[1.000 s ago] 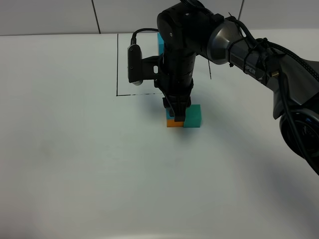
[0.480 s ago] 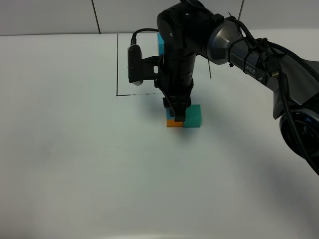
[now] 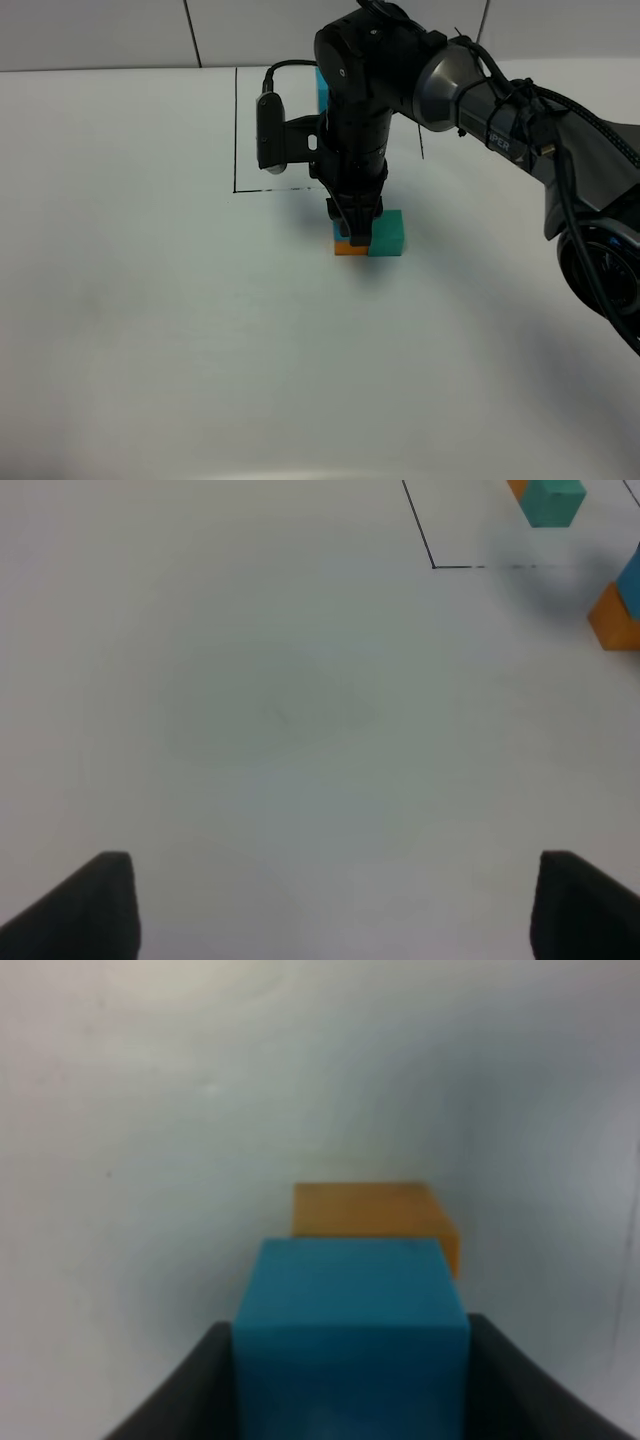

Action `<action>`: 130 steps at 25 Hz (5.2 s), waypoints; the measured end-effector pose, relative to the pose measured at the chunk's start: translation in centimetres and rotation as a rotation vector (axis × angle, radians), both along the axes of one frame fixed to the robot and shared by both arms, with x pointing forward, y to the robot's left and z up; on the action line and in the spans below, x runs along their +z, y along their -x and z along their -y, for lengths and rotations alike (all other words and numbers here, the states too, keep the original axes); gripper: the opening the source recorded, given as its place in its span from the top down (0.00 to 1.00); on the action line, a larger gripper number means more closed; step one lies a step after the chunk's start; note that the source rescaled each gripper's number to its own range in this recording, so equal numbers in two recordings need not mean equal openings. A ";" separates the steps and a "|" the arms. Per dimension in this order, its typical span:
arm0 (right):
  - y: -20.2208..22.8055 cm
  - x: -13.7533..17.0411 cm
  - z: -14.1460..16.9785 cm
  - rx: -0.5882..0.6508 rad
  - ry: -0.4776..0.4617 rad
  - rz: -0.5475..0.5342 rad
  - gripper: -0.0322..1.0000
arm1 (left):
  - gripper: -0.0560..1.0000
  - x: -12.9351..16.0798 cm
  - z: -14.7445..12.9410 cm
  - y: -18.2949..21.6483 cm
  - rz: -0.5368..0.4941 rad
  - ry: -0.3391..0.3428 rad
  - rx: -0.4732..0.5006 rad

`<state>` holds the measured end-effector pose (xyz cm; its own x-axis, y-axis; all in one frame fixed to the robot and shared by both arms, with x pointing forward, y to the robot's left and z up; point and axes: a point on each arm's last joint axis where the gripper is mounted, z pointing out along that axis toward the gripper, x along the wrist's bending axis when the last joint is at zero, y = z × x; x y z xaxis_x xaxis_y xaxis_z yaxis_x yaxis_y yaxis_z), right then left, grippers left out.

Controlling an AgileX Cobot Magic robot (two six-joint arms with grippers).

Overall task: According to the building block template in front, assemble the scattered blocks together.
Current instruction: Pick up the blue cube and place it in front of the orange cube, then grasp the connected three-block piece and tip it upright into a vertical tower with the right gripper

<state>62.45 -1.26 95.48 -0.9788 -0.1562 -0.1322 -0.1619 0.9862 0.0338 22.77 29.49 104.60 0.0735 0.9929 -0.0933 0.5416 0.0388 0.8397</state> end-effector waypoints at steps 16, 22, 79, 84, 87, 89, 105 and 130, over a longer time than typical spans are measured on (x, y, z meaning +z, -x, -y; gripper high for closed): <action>-0.2 -0.1 0.1 -0.004 0.014 0.014 0.96 | 0.01 0.0 0.0 0.0 0.000 0.000 0.000; -0.3 -0.1 0.1 -0.004 0.013 0.023 0.96 | 0.01 0.0 0.0 0.0 0.000 0.000 0.000; 12.3 4.7 17.9 -1.016 -0.225 0.171 0.10 | 0.01 0.0 0.0 0.0 0.000 0.000 0.000; 12.5 4.0 18.1 -1.039 -0.236 0.174 0.11 | 0.01 0.0 0.0 0.0 0.000 0.000 0.000; 12.2 4.2 18.0 -0.999 -0.253 0.203 0.12 | 0.01 0.0 0.0 0.0 0.000 0.000 0.000; 11.8 4.7 17.8 -0.945 -0.253 0.219 0.12 | 0.01 0.0 0.0 0.0 0.000 0.000 0.000; 1.7 5.9 6.5 -0.296 -0.068 0.062 0.12 | 0.01 0.0 0.0 0.0 0.000 0.000 0.000; -0.5 -2.5 0.2 -0.115 -0.032 0.000 0.13 | 0.01 0.0 0.0 0.0 0.000 0.001 0.001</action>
